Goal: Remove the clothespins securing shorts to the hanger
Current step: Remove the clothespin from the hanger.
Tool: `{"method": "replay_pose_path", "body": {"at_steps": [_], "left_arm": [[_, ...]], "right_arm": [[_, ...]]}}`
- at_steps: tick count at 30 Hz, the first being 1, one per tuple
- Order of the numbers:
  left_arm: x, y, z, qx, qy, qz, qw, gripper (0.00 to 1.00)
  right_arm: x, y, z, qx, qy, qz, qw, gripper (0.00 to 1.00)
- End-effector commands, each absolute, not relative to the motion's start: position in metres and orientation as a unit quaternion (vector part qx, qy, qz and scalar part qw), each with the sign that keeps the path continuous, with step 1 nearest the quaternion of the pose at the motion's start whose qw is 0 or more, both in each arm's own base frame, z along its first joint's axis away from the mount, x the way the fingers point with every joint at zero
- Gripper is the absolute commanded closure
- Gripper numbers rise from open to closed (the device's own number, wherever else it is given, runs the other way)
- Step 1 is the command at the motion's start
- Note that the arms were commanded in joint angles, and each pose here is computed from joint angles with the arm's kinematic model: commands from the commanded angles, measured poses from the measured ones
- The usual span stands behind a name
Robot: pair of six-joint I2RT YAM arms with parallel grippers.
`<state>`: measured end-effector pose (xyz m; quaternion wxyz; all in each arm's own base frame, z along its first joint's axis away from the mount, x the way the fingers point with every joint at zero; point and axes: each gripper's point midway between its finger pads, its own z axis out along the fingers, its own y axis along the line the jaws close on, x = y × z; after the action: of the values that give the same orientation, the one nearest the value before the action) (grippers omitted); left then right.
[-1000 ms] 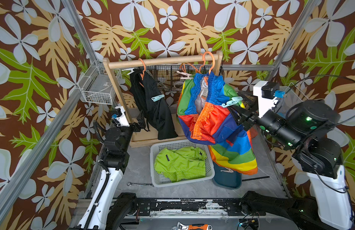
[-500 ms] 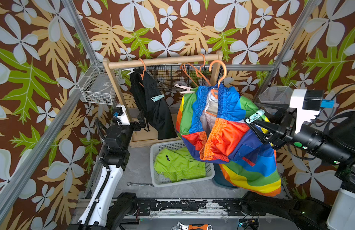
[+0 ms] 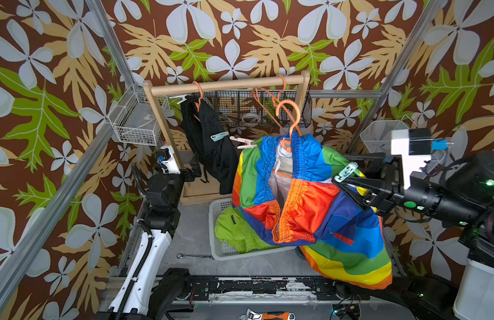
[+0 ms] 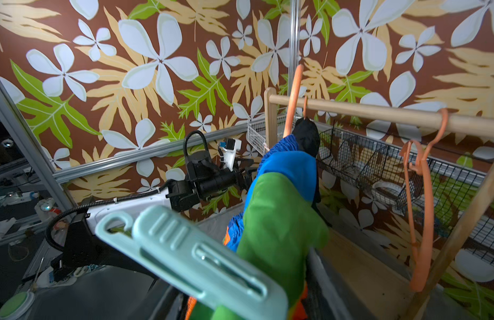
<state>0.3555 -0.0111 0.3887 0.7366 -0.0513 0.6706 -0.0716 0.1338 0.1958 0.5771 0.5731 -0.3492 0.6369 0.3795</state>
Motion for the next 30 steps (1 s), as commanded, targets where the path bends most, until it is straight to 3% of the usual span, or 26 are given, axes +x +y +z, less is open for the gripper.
{"method": "replay_pose_path", "body": {"at_steps": [1,14,24,30], "left_arm": [[0.351,-0.009,0.403,-0.051,0.653,-0.07,0.752,0.0],[0.333,-0.001,0.42,-0.061,0.63,-0.069,0.771,0.0],[0.322,0.007,0.431,-0.069,0.61,-0.088,0.785,0.0],[0.312,-0.02,0.443,-0.009,0.591,-0.143,0.794,0.0]], "right_arm": [[0.149,0.217,0.577,-0.36,0.611,0.397,0.582,1.0],[0.215,0.311,0.536,-0.455,0.575,0.422,0.533,1.0],[0.234,0.359,0.49,-0.56,0.515,0.431,0.485,1.0],[0.241,0.367,0.46,-0.574,0.511,0.429,0.475,1.0]]}}
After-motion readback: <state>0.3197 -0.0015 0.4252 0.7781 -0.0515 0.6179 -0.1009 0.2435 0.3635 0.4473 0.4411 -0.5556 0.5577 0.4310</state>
